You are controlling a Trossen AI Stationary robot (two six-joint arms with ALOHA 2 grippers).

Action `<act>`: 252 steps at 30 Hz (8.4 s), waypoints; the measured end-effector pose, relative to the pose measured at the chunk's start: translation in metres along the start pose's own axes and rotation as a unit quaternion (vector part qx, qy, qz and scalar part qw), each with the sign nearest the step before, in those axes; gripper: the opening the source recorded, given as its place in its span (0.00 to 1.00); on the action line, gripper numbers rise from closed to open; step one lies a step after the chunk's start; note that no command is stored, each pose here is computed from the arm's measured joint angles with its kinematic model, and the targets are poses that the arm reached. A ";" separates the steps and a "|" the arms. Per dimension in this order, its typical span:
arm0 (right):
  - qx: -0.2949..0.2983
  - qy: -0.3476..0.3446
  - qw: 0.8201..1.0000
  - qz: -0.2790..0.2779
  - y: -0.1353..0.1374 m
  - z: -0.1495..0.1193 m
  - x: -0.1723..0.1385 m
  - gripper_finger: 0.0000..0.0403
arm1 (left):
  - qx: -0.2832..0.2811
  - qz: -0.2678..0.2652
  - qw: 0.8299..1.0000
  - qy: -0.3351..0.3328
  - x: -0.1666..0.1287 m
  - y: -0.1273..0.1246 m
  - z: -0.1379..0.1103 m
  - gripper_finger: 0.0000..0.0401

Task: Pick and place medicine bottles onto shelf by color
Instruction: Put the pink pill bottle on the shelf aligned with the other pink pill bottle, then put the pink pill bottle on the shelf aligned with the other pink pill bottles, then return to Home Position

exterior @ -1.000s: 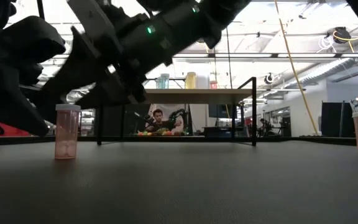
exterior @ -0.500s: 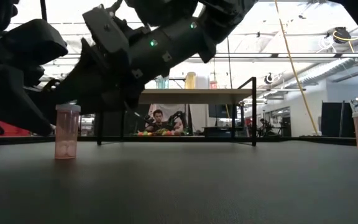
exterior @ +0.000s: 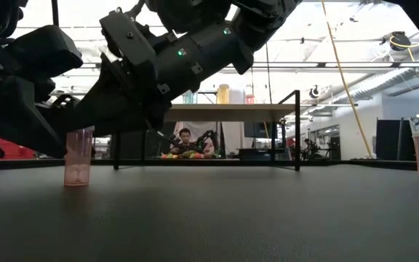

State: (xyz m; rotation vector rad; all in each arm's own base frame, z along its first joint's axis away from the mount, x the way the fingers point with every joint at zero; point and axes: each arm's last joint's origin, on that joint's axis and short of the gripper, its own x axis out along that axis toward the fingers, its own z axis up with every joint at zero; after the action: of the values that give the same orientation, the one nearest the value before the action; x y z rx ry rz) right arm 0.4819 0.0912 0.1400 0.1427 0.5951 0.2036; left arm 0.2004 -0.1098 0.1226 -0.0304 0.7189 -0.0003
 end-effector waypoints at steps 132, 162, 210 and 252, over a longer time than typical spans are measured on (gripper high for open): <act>0.145 0.187 0.941 -0.240 0.077 -0.096 -0.324 0.54 | -0.076 0.004 0.997 -0.034 0.011 0.027 0.019 0.76; 0.205 0.209 0.921 -0.258 0.049 -0.179 -0.311 0.45 | -0.085 0.003 0.996 -0.034 0.011 0.027 0.019 0.76; -0.004 0.224 0.930 -0.292 -0.167 0.058 -0.315 0.29 | -0.218 0.029 0.974 -0.049 0.013 0.037 0.023 0.76; 0.060 0.153 0.938 -0.305 -0.193 0.060 -0.337 0.59 | -0.311 -0.057 0.939 -0.135 -0.003 0.035 0.048 0.75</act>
State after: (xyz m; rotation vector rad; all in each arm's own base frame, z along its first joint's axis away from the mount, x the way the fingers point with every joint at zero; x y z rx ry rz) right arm 0.2717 -0.1783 0.3343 0.0386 0.9341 -0.4240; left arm 0.2295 -0.0733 0.1601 -0.6677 0.4169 0.1191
